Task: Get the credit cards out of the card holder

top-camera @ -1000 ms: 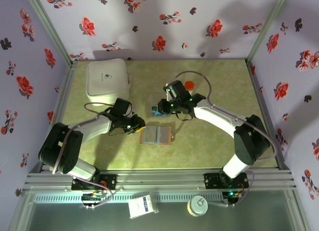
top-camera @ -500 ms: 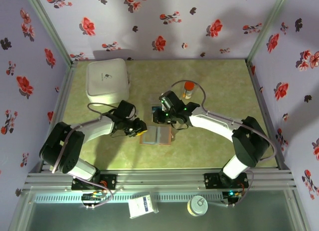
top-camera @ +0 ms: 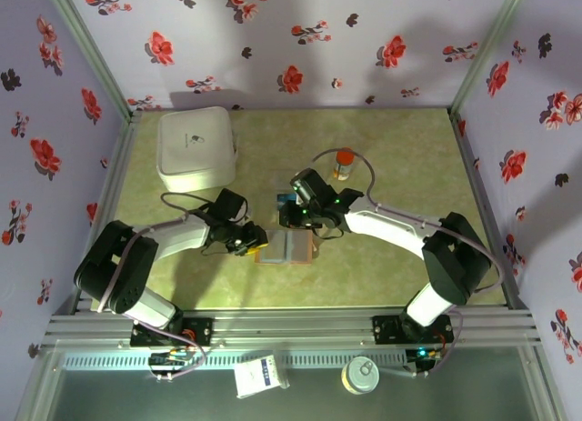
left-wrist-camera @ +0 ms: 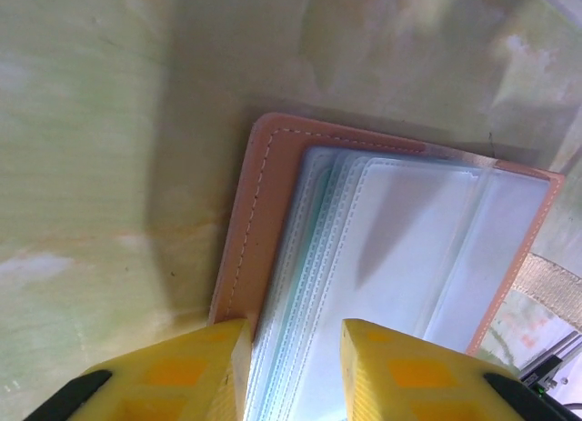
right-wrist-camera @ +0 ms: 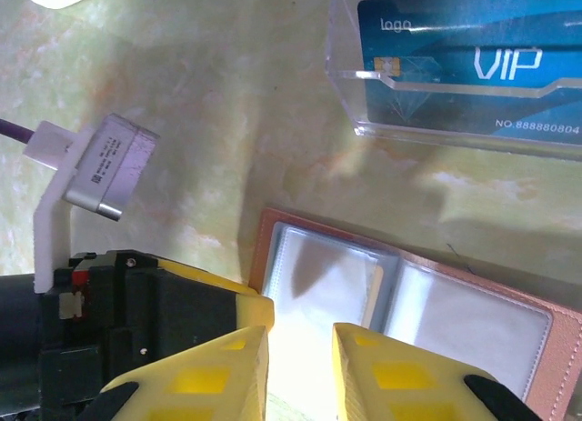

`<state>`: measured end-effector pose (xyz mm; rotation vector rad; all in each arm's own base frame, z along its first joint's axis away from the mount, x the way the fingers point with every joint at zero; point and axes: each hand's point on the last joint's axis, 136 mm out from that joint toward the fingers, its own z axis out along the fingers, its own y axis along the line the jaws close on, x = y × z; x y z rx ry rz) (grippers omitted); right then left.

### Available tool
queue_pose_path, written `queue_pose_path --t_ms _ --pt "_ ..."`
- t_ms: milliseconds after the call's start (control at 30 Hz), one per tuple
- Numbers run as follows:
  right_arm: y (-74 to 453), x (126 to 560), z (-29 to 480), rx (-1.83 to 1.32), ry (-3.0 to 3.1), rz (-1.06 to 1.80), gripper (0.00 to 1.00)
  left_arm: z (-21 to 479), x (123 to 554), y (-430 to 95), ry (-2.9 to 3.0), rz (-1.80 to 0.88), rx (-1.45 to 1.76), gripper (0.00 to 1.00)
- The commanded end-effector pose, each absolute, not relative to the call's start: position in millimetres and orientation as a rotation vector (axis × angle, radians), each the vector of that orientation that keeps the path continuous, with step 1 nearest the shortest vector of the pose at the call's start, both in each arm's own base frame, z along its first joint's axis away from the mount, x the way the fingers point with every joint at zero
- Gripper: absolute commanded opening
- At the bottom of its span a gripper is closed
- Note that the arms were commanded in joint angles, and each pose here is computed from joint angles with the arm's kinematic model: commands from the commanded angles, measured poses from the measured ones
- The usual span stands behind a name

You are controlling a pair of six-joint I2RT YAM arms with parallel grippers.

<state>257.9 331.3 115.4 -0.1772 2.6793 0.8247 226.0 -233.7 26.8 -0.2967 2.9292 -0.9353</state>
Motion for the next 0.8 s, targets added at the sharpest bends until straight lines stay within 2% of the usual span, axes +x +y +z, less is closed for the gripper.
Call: queue_pose_path --t_ms 0,367,767 --pt "331 255 112 -0.155 2.687 0.812 0.26 21 219 -234 2.944 -0.937 -0.312 0.31" --pt "344 250 107 -0.156 2.706 0.858 0.24 32 226 -228 2.890 -0.908 -0.325 0.31" --pt "355 242 93 -0.135 2.776 0.874 0.18 19 221 -216 2.925 -0.825 -0.339 0.11"
